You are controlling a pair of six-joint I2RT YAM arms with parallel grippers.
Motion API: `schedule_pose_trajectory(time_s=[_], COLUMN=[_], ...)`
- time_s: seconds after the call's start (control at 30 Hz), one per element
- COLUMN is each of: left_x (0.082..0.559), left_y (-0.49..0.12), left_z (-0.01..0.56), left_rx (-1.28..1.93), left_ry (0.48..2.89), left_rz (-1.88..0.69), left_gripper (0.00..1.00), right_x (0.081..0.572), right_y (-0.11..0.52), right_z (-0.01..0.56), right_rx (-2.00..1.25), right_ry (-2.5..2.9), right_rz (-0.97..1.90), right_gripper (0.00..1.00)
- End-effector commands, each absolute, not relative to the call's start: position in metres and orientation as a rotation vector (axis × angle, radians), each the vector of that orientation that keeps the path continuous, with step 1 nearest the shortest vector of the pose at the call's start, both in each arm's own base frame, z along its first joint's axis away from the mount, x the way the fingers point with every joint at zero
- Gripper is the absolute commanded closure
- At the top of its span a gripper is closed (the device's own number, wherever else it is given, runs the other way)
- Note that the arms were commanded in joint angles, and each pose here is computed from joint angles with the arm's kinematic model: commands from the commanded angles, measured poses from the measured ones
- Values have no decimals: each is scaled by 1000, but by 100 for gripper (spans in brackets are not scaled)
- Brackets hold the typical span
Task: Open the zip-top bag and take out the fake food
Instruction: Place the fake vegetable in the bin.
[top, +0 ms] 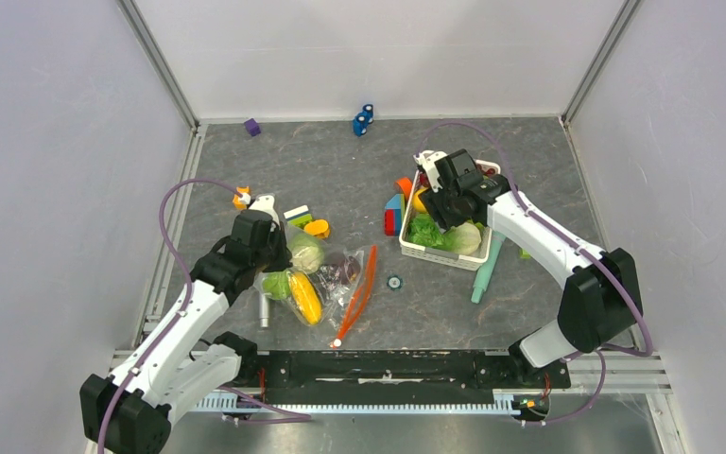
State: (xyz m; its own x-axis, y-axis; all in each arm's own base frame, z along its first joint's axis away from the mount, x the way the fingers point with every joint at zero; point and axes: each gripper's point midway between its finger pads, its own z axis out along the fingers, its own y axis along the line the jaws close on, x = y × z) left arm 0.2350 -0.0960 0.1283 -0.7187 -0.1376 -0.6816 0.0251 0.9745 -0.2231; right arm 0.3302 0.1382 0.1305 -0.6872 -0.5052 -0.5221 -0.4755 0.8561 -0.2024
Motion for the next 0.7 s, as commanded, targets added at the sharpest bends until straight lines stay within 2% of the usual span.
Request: schedule_pose_trajectory(time_s=[0.0, 0.43, 0.67], left_x=[243, 243, 243], left_y=[-98, -99, -99], left_z=[142, 142, 142], left_rx=[-38, -36, -35], left_ry=[2311, 2313, 2313], left_rz=[-290, -295, -297], left_gripper=[98, 98, 98], right_x=[343, 342, 341], right_y=[141, 139, 137], right_z=[153, 185, 184], right_rx=[-685, -655, -653], right_ry=[2367, 2301, 2307], right_rz=[-68, -60, -73], right_gripper=[33, 26, 49])
